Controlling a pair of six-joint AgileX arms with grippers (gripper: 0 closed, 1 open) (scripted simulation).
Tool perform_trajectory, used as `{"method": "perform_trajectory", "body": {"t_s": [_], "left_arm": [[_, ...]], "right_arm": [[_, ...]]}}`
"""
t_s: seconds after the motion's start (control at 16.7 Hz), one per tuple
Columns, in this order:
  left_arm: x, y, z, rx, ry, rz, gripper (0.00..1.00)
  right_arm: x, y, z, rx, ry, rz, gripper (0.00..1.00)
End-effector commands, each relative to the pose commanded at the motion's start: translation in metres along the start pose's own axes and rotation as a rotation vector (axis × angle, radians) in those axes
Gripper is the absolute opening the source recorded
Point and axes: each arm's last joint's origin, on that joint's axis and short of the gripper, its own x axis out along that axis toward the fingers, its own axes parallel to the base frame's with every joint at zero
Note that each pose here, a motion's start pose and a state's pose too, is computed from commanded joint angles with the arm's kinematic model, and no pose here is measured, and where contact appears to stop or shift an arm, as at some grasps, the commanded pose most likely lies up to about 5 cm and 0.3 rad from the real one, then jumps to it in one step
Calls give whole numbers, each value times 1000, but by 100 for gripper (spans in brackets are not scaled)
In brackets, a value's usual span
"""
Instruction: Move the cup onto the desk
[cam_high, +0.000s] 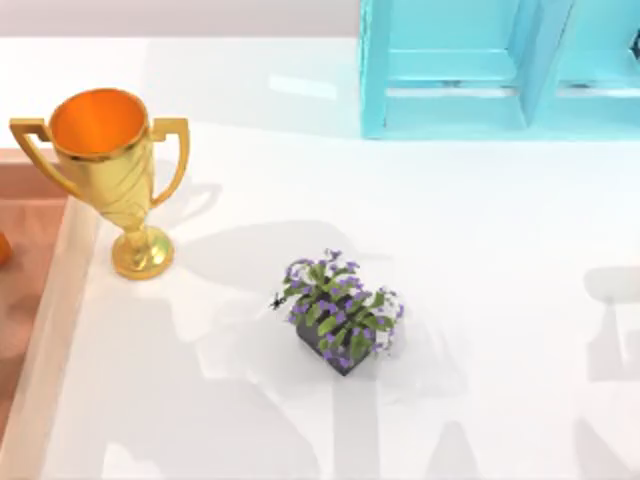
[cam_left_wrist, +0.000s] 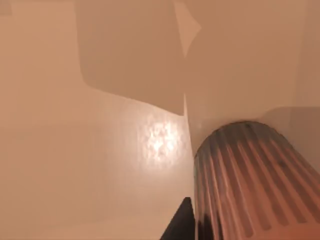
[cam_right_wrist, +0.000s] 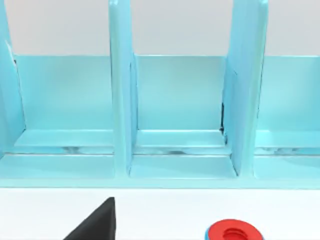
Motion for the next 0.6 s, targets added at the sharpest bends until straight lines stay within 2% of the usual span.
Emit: {"method": "perform_trajectory", "body": {"t_s": [0.18,0.6], "left_arm": [[0,0,0,0,0,0,2],[0,0,0,0,0,0,0]], "right_arm": [[0,0,0,0,0,0,100],[0,0,0,0,0,0,100]]}}
